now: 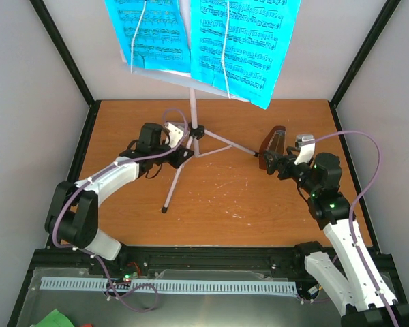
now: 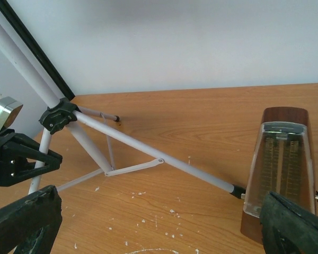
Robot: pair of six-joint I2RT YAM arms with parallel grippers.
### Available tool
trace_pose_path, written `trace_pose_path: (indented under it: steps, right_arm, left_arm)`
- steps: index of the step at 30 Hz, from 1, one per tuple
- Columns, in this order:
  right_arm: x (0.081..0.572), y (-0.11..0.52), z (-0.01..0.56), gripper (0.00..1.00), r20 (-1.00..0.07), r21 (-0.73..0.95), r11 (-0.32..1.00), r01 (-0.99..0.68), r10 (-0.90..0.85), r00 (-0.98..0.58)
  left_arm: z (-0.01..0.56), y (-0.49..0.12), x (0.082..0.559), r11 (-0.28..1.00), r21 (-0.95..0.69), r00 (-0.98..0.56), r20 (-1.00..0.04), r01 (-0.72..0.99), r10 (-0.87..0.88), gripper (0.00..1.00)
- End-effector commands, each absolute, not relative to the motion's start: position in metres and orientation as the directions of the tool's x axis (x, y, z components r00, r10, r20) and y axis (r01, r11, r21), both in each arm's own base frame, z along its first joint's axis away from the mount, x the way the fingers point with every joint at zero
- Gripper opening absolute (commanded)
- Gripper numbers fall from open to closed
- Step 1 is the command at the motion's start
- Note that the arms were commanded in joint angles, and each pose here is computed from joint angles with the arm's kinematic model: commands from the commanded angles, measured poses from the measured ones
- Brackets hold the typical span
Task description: Pack up the instrument practice props
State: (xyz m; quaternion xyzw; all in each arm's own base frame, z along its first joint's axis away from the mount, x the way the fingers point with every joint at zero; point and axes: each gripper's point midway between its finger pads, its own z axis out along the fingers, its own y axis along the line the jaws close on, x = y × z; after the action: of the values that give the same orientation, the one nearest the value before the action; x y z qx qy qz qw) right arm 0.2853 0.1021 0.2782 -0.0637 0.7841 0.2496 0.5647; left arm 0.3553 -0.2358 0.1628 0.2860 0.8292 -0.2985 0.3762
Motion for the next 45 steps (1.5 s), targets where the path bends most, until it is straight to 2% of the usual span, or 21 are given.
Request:
trace_pose_path:
  steps: [1,5,8,9,10,12,15,16,17,19,23,26,28,34,39,42,45]
  right_arm:
    - [0.284,0.102,0.273,1.00,-0.913,0.330,0.863,-0.381,0.190,-0.361]
    - [0.284,0.102,0.274,1.00,-0.908,0.346,0.861,-0.373,0.207,-0.364]
    - [0.285,0.098,0.277,1.00,-0.898,0.367,0.867,-0.337,0.236,-0.372]
    - [0.285,0.096,0.276,1.00,-0.893,0.373,0.869,-0.326,0.240,-0.381]
    - [0.285,0.095,0.275,1.00,-0.889,0.376,0.872,-0.313,0.244,-0.388]
    - [0.287,0.092,0.274,1.00,-0.881,0.379,0.879,-0.289,0.247,-0.404]
    - [0.292,0.087,0.271,1.00,-0.872,0.377,0.892,-0.248,0.252,-0.420]
    - [0.293,0.086,0.272,1.00,-0.872,0.374,0.896,-0.240,0.252,-0.419]
    - [0.295,0.083,0.274,1.00,-0.871,0.375,0.900,-0.222,0.261,-0.415]
    - [0.298,0.070,0.283,1.00,-0.878,0.366,0.918,-0.153,0.286,-0.385]
    - [0.290,0.036,0.345,1.00,-0.930,0.313,0.949,-0.029,0.300,-0.211]
    - [0.272,0.019,0.408,1.00,-0.957,0.289,0.957,-0.010,0.289,-0.016]
    - [0.263,0.015,0.446,1.00,-0.953,0.296,0.955,-0.020,0.296,0.056]
    - [0.251,0.067,0.531,0.99,-0.929,0.353,0.877,-0.327,0.370,-0.009]
    - [0.211,0.100,0.588,0.91,-0.907,0.343,0.747,-0.570,0.420,0.005]
    - [0.200,0.124,0.601,0.85,-0.900,0.352,0.628,-0.694,0.430,-0.067]
    - [0.196,0.135,0.602,0.81,-0.896,0.362,0.562,-0.743,0.429,-0.111]
  left_arm:
    - [0.182,-0.276,0.350,0.510,-0.222,-0.414,-0.860,0.831,0.300,0.00]
    - [0.181,-0.304,0.351,0.469,-0.229,-0.403,-0.860,0.853,0.313,0.00]
    - [0.181,-0.309,0.362,0.490,-0.239,-0.417,-0.860,0.838,0.294,0.03]
    - [0.183,-0.309,0.365,0.500,-0.238,-0.418,-0.863,0.833,0.286,0.08]
    - [0.186,-0.308,0.366,0.508,-0.234,-0.415,-0.866,0.829,0.279,0.18]
    - [0.194,-0.305,0.369,0.532,-0.220,-0.404,-0.878,0.817,0.257,0.45]
    - [0.214,-0.292,0.370,0.585,-0.191,-0.374,-0.904,0.788,0.209,0.67]
    - [0.221,-0.283,0.373,0.623,-0.186,-0.372,-0.910,0.760,0.182,0.80]
    - [0.228,-0.271,0.376,0.664,-0.190,-0.375,-0.915,0.723,0.146,0.88]
    - [0.246,-0.243,0.381,0.742,-0.222,-0.384,-0.922,0.633,0.052,0.99]
    - [0.282,-0.196,0.367,0.747,-0.350,-0.409,-0.905,0.565,-0.115,1.00]
    - [0.309,-0.184,0.349,0.705,-0.379,-0.404,-0.904,0.600,-0.142,0.99]
    - [0.324,-0.178,0.340,0.707,-0.375,-0.396,-0.907,0.600,-0.145,1.00]
    - [0.353,-0.161,0.324,0.748,-0.320,-0.309,-0.937,0.581,-0.161,0.99]
    - [0.356,-0.153,0.320,0.775,-0.313,-0.299,-0.939,0.549,-0.168,1.00]
    - [0.366,-0.155,0.313,0.760,-0.312,-0.285,-0.943,0.570,-0.173,1.00]
    - [0.390,-0.161,0.300,0.714,-0.302,-0.249,-0.951,0.632,-0.183,1.00]
